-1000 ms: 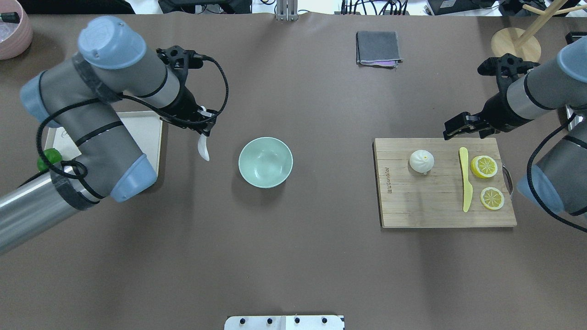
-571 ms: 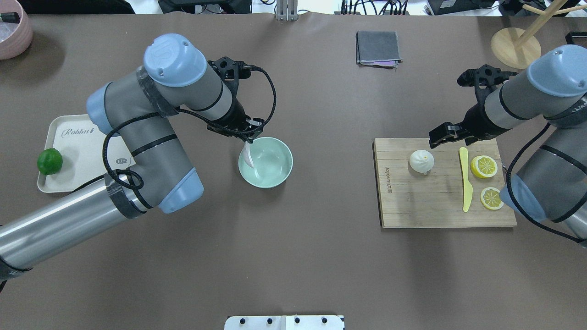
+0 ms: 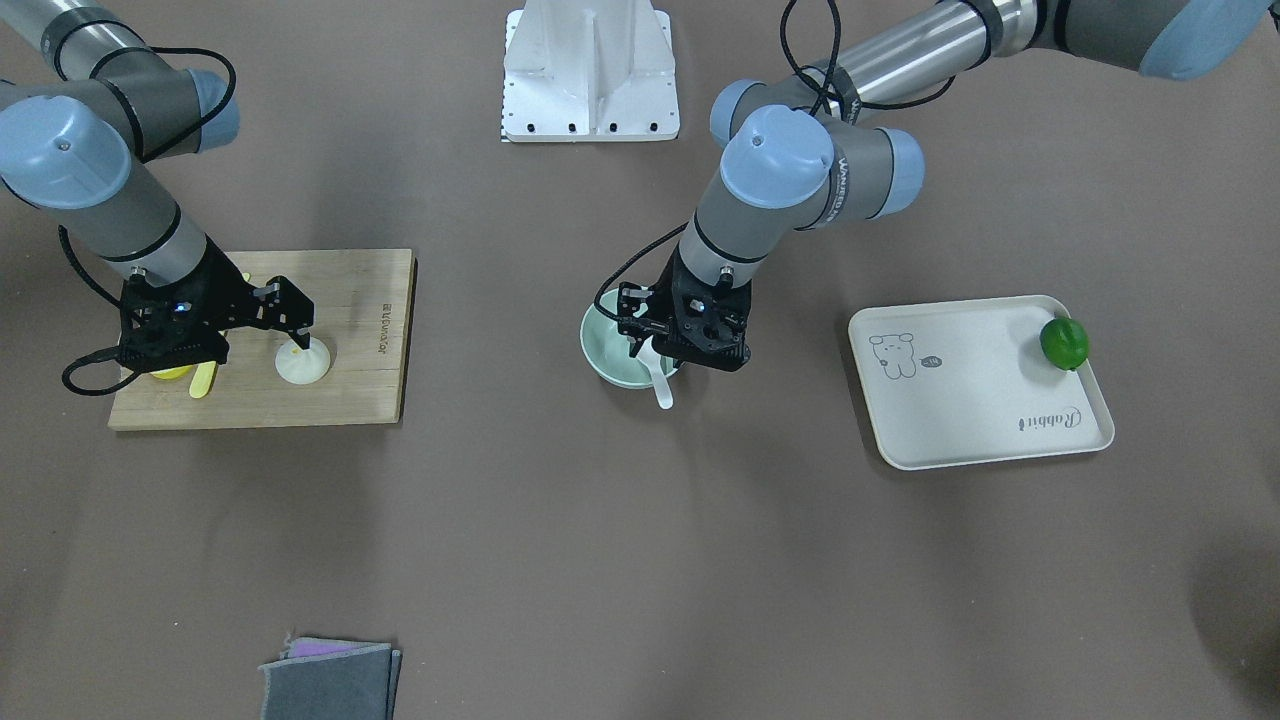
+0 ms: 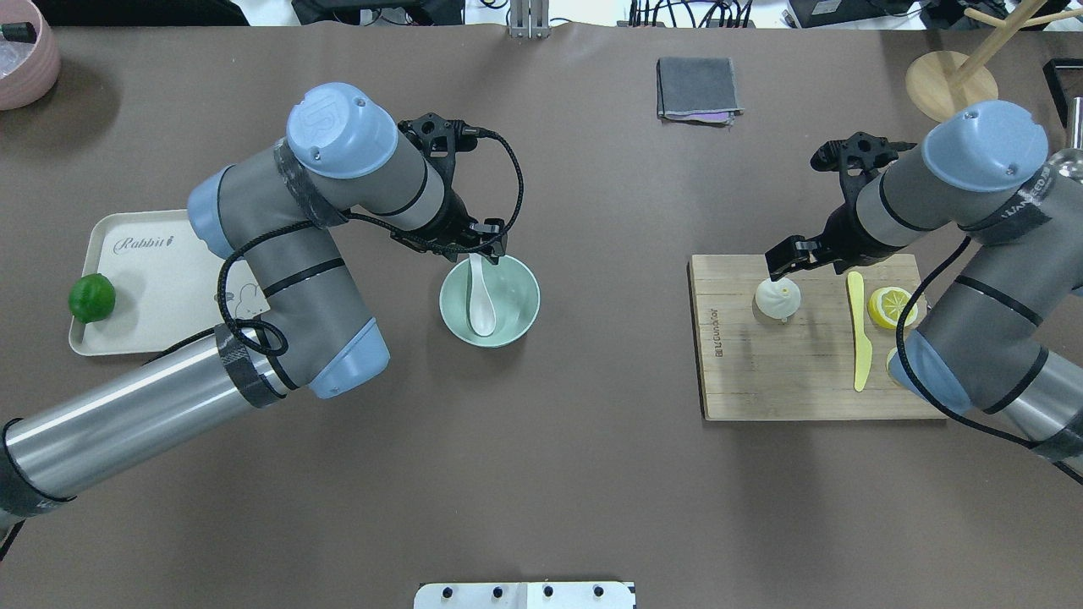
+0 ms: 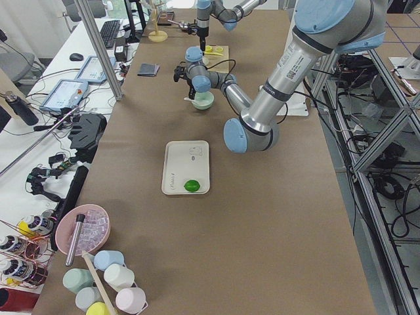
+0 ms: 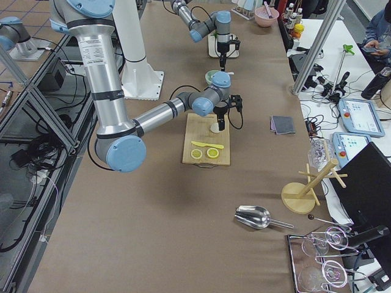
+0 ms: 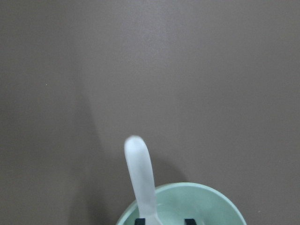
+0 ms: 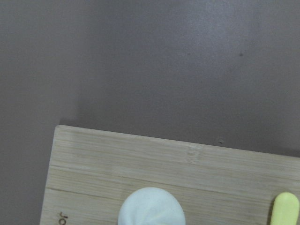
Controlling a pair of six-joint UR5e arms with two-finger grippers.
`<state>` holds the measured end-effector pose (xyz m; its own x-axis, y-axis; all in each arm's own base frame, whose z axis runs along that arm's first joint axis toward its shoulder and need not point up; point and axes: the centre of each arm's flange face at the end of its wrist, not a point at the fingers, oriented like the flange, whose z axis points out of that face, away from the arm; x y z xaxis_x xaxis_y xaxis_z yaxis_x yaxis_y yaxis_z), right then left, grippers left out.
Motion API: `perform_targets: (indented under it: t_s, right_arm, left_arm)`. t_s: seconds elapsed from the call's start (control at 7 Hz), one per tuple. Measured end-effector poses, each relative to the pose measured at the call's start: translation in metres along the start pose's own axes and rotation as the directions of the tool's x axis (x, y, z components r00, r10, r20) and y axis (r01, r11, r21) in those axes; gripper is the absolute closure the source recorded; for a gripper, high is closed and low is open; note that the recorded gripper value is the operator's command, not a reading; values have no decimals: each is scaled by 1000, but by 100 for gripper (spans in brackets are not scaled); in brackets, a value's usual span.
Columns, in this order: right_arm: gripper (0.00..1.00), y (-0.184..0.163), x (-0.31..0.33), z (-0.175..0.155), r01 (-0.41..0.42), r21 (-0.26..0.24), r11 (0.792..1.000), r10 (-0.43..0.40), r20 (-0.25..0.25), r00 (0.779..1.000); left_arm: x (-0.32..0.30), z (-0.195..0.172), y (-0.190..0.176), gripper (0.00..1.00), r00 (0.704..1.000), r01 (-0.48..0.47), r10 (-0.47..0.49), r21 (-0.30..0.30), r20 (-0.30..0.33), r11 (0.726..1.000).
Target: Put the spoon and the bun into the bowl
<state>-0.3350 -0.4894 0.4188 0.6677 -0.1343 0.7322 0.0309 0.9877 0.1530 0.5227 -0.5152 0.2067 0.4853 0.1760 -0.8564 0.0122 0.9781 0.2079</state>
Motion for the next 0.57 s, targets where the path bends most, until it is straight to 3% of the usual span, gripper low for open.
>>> perform_targets:
  t_s: [0.14,0.29,0.43,0.57]
  right_arm:
    - [9,2,-3,10,7,-4,1000,-7,-15,1000]
    - [32,2,-8,21,12,-11,1000,-13,-28,1000]
    - [88,1,-12,30,16,-21,1000,-17,-35,999]
    - [100,2,-15,34,20,-28,999,-21,-34,999]
  left_arm:
    - [1,-3,-1,2,1000,-1,1,4,-4,1000]
    - [2,-6,-1,2,1000,1,0,7,-8,1000]
    - [3,-7,-2,2,1000,3,-3,10,-10,1000]
    - [2,-8,-2,2,1000,6,-6,11,-9,1000]
